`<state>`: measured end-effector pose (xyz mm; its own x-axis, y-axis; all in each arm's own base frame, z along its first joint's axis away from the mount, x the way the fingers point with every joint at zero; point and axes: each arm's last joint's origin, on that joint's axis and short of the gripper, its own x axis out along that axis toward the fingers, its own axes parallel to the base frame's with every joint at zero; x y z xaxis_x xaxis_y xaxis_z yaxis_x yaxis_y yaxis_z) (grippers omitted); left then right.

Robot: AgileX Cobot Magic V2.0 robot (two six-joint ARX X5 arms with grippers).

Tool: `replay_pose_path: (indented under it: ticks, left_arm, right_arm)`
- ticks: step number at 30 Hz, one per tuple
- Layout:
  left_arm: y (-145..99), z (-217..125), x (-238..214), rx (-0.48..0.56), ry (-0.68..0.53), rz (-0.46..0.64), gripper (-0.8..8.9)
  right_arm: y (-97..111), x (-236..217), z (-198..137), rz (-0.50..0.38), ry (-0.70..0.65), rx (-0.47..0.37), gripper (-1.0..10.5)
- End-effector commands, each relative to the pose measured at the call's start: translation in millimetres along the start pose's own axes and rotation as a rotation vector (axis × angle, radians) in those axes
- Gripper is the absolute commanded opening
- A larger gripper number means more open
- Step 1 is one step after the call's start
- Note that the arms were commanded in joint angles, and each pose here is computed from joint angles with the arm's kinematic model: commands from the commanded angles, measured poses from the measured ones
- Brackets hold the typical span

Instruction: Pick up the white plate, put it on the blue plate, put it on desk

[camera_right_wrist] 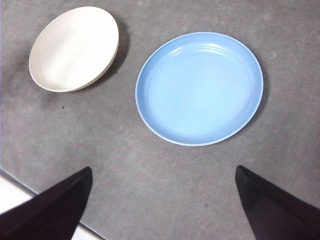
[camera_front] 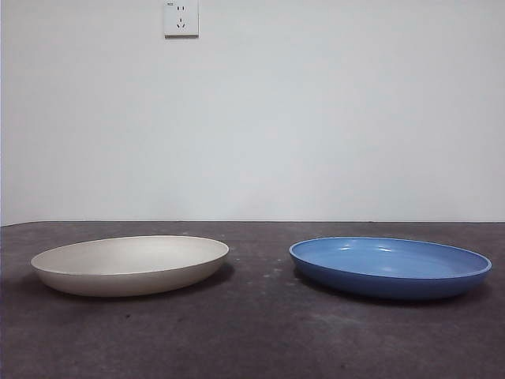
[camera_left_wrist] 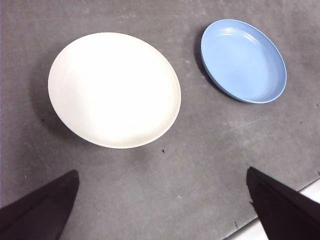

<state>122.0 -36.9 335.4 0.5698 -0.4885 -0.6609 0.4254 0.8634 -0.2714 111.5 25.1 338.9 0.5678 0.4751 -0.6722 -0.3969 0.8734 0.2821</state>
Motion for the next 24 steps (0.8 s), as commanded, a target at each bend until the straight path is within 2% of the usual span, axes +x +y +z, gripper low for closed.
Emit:
replay_pose_path:
  ticks: [1,6,13,18,24]
  left_arm:
    - [1.7,12.5,5.8,-0.009,-0.024,0.007,5.53]
    - [12.6,30.0,30.7,-0.034,-0.030,0.071,5.21]
    - [33.2,47.3,81.1,-0.058,0.040,0.139,5.23]
    - [49.9,54.3,115.9,-0.067,0.072,0.233,5.24]
    - [69.3,55.4,148.9,-0.093,0.111,0.259,5.23]
  right_arm:
    - [1.8,-2.9,4.3,0.005,-0.015,-0.002,4.6]
    - [1.8,-2.9,4.3,0.005,-0.015,-0.002,4.6]
    - [1.8,-2.9,4.3,0.005,-0.015,-0.002,4.6]
    - [1.8,-2.9,4.2,0.005,-0.015,-0.002,4.6]
    - [1.8,-2.9,4.3,0.005,-0.015,-0.002,4.6]
